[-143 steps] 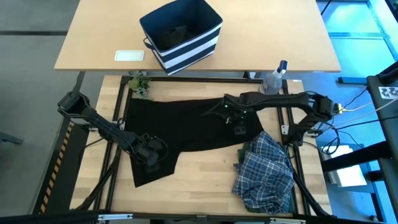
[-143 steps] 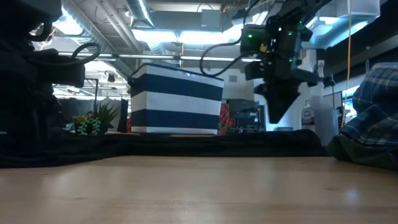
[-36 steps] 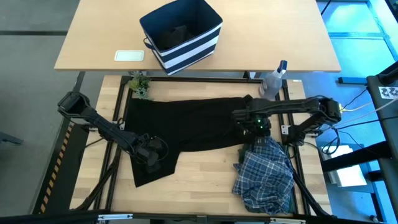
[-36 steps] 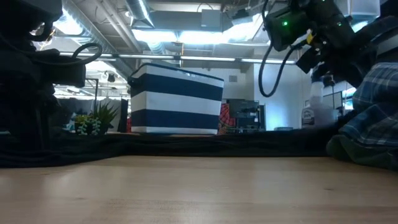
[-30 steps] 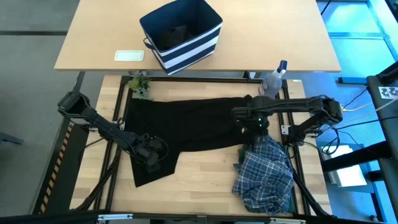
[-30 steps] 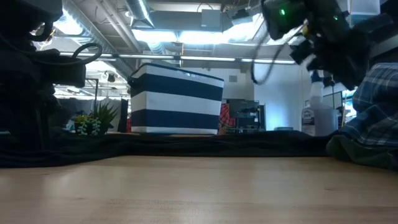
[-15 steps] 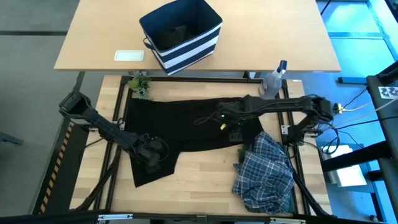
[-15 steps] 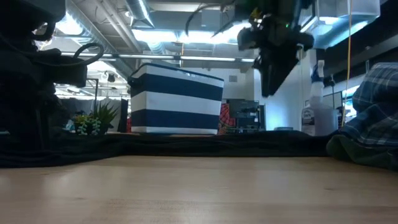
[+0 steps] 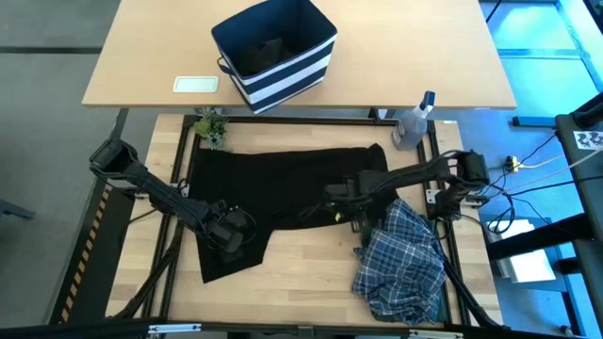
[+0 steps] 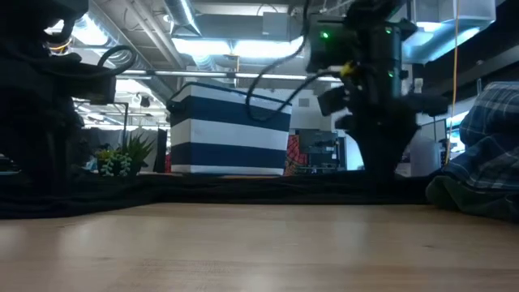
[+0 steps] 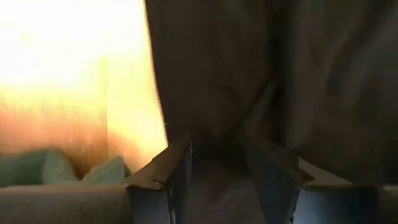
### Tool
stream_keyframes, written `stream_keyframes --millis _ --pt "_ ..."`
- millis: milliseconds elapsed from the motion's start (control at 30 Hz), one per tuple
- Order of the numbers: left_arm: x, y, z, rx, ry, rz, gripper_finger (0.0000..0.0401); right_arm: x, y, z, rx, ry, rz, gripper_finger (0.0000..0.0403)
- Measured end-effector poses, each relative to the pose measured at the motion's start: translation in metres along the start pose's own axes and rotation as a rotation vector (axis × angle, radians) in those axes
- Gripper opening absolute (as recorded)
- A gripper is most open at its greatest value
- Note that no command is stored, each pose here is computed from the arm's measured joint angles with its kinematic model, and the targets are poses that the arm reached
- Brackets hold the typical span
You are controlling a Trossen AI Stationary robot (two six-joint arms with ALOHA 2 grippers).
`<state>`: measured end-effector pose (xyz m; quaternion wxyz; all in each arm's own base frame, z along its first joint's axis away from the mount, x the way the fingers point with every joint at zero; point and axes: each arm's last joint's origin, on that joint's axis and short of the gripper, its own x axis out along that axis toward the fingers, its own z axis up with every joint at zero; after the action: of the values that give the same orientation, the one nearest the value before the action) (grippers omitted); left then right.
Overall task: Fold Laundry from Bin
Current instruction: Fold the black shirt
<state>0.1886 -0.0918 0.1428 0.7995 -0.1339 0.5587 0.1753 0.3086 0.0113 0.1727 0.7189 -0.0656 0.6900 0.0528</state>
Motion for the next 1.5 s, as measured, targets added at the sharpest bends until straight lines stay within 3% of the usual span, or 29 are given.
stream_keyframes --millis 467,567,733,1033,1300,1500 --pt "0.0 0.0 0.002 -0.006 -0.013 0.006 0.0174 0.018 0.005 -0.022 -0.049 0.154 -0.175 0.0143" --pt "0.0 0.002 0.0 -0.001 0.001 0.023 0.0174 0.02 0.004 -0.028 -0.046 0.203 -0.16 0.0108" --pt "-0.001 0.003 0.0 -0.002 0.007 0.031 0.0174 0.019 0.001 -0.034 -0.037 0.258 -0.149 0.0015" --pt "-0.014 -0.011 0.018 0.045 -0.122 -0.003 0.0174 0.013 -0.006 -0.036 0.032 0.231 -0.121 0.0005" --pt "-0.02 -0.029 0.04 0.099 -0.403 -0.108 0.0175 -0.016 -0.019 -0.043 0.117 0.092 -0.151 0.0004" --pt "-0.014 -0.018 0.056 0.092 -0.447 -0.033 0.0204 -0.031 -0.027 -0.045 0.159 -0.009 -0.187 0.0002"
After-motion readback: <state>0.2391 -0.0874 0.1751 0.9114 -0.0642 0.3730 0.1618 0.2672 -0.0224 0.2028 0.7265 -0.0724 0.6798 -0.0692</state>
